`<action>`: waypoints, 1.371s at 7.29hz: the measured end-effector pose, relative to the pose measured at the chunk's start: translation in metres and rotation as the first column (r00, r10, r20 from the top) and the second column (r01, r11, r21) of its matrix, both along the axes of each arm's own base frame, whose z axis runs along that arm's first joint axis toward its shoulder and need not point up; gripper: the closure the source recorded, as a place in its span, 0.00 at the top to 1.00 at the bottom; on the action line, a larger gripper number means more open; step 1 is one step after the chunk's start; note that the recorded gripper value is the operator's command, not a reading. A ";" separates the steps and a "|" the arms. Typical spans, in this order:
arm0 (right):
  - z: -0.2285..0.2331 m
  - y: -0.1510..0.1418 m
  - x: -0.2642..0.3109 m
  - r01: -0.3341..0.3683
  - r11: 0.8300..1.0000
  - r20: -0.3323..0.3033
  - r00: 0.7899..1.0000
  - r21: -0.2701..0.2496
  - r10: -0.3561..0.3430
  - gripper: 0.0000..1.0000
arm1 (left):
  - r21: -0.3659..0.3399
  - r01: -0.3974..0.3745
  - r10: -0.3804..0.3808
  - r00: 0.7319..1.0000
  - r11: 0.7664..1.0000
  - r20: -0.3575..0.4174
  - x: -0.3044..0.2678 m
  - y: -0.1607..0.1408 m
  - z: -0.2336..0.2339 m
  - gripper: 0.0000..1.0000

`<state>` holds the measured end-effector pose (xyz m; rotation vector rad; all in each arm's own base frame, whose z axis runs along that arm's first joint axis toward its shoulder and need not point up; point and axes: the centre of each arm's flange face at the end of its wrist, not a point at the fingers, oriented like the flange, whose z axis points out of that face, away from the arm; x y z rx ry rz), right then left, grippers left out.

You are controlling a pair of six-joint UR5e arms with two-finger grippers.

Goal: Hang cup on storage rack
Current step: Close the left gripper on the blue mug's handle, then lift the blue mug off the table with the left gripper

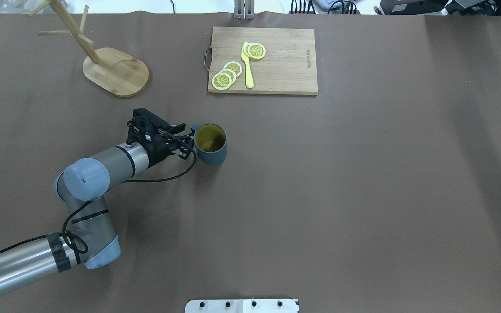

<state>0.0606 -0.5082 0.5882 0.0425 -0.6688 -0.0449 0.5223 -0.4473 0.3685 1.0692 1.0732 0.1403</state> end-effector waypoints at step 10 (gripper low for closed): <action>0.001 -0.001 0.000 0.001 1.000 0.000 1.000 0.000 -0.001 1.00 | 0.008 -0.035 0.035 0.999 0.999 -0.008 0.012 -0.004 -0.008 0.00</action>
